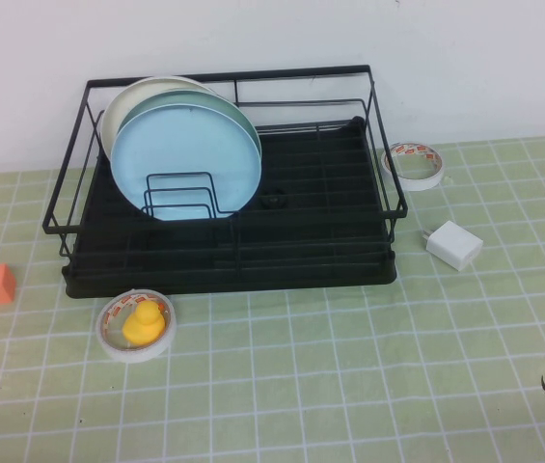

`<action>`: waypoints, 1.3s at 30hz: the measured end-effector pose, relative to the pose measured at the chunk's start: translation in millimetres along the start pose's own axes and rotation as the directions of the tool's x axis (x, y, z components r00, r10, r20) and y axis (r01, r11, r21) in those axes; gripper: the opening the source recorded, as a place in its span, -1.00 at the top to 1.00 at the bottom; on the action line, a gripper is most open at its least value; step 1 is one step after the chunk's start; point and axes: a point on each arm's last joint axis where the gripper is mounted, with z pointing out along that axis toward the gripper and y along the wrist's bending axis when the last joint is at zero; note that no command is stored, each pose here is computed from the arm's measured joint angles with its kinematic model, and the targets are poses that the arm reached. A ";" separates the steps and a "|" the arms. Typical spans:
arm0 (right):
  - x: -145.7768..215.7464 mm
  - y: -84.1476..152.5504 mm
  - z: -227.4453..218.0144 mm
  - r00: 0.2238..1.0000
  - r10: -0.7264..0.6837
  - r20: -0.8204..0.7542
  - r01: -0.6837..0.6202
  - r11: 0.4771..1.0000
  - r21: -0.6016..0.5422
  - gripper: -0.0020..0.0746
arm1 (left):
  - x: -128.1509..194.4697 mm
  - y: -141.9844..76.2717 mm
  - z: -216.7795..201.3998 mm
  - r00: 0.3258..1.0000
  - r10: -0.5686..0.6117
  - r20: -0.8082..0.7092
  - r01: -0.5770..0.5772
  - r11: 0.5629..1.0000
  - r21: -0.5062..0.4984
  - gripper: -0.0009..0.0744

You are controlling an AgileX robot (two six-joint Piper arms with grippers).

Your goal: Place plate on rack

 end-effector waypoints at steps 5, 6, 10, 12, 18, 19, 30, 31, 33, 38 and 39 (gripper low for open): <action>0.0 0.0 0.0 1.000 0.000 0.000 0.000 1.000 0.000 0.95 | 0.0 0.0 0.0 1.000 0.000 0.000 0.000 1.000 0.000 0.98; 0.0 0.0 0.0 1.000 0.000 0.000 0.000 1.000 0.000 0.95 | 0.0 0.0 0.0 1.000 0.000 0.000 0.000 1.000 0.000 0.98; 0.2 0.1 0.0 1.000 0.005 -0.002 -0.005 1.000 -0.002 0.95 | 0.0 0.0 0.0 1.000 0.000 0.000 0.000 1.000 0.000 0.98; 0.4 0.4 0.0 1.000 0.013 -0.005 -0.013 1.000 -0.005 0.95 | 0.0 0.0 0.0 1.000 0.000 0.000 0.000 1.000 0.000 0.98; 0.3 1.2 -0.5 0.999 0.037 -0.013 -0.038 0.999 -0.014 0.95 | 0.0 0.0 0.0 1.000 0.000 0.000 0.000 1.000 0.000 0.98; 0.3 1.6 -0.5 0.999 0.046 -0.013 -0.046 0.999 -0.018 0.95 | 0.0 0.0 0.0 1.000 0.000 0.000 0.000 1.000 0.000 0.98; 0.8 2.4 -0.5 0.998 0.067 -0.020 -0.068 0.997 -0.027 0.95 | 0.0 0.0 0.0 1.000 0.000 0.000 0.000 1.000 0.000 0.98; 0.8 2.4 -0.5 0.998 0.067 -0.020 -0.068 0.997 -0.027 0.95 | 0.0 0.0 0.0 1.000 0.000 0.000 0.000 1.000 0.000 0.98; 0.8 2.4 -0.5 0.998 0.067 -0.020 -0.068 0.997 -0.026 0.95 | 0.0 0.0 0.0 1.000 0.000 0.000 0.000 1.000 0.000 0.98; 0.8 2.4 -0.5 0.997 0.068 -0.020 -0.068 0.997 -0.027 0.95 | 0.0 0.0 0.0 1.000 0.000 0.000 0.000 1.000 0.000 0.98; 0.8 2.4 -0.5 0.997 0.068 -0.020 -0.068 0.997 -0.027 0.95 | 0.0 0.0 0.0 1.000 0.000 0.000 0.000 1.000 0.000 0.98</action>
